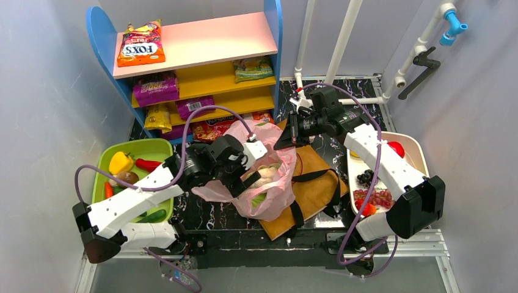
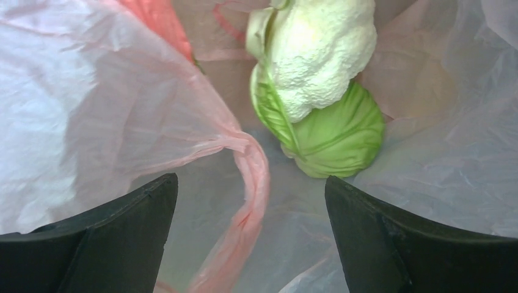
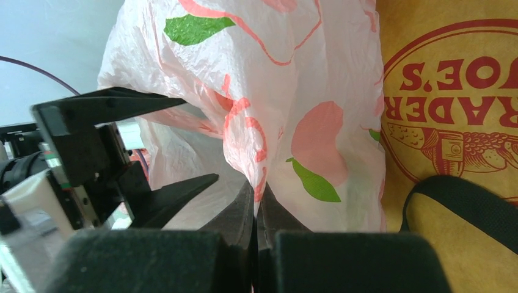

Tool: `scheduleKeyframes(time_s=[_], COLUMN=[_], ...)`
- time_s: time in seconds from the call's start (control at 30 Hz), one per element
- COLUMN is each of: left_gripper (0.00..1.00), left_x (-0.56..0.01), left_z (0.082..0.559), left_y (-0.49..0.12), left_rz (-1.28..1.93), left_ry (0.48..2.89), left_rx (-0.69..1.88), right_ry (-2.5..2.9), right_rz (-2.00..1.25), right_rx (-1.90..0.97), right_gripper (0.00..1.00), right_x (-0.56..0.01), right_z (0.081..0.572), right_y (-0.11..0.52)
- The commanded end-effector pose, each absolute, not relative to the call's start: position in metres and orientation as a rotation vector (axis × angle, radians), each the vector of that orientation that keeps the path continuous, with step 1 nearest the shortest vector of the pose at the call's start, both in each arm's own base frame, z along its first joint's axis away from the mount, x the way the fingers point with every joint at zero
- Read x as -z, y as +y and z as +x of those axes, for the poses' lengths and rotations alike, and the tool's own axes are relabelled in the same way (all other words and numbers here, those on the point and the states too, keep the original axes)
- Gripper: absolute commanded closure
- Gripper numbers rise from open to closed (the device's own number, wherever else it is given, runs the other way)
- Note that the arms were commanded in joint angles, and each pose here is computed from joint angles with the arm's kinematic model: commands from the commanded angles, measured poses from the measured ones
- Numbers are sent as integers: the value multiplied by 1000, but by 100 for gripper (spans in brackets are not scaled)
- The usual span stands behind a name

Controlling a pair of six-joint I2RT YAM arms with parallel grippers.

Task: Place the food into the grocery bag and tie it
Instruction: Adjust the grocery bag at the center of the board.

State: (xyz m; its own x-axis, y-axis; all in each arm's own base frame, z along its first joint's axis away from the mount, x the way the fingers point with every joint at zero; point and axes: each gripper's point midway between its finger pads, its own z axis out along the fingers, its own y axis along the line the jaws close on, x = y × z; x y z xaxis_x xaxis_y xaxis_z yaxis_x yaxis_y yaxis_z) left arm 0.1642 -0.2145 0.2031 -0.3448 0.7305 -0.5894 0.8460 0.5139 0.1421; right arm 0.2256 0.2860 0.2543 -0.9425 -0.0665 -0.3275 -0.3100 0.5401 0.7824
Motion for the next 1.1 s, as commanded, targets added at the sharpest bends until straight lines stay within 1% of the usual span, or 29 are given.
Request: scheduleKeyframes(time_s=[0.0, 0.13, 0.27, 0.43, 0.53, 0.67, 0.73, 0.87, 0.97, 1.07], left_gripper=[10, 11, 11, 12, 13, 17, 16, 9, 9, 11], left_x=[-240, -267, -259, -227, -219, -212, -206, -187, -178, -171], left_z=[174, 186, 188, 164, 157, 151, 153, 154, 152, 154], left_y=[-200, -187, -171, -187, -196, -196, -191, -172, -166, -165], left_rz=[1145, 1035, 1087, 1247, 1293, 1353, 1356, 1402, 1439, 1425], left_ry=[2045, 1985, 2027, 2088, 2075, 2091, 2116, 2212, 2250, 2273], left_rx=[211, 146, 25, 165, 239, 246, 192, -6, -110, -140], right_ry=[2502, 2513, 2522, 2527, 2532, 2538, 2536, 2540, 2541, 2546], right_rz=[-356, -368, -375, -376, -378, -385, -388, -389, -391, -394], right_rx=[-1368, -1346, -1335, -1337, -1342, -1344, -1343, -1348, -1347, -1352], right_gripper=[99, 99, 99, 99, 99, 99, 99, 99, 99, 99], right_x=[-256, -252, -250, -248, -247, -245, -245, -245, -244, -243], right_z=[226, 226, 224, 224, 224, 224, 224, 225, 226, 225], right_y=[287, 285, 283, 283, 284, 284, 284, 285, 286, 286])
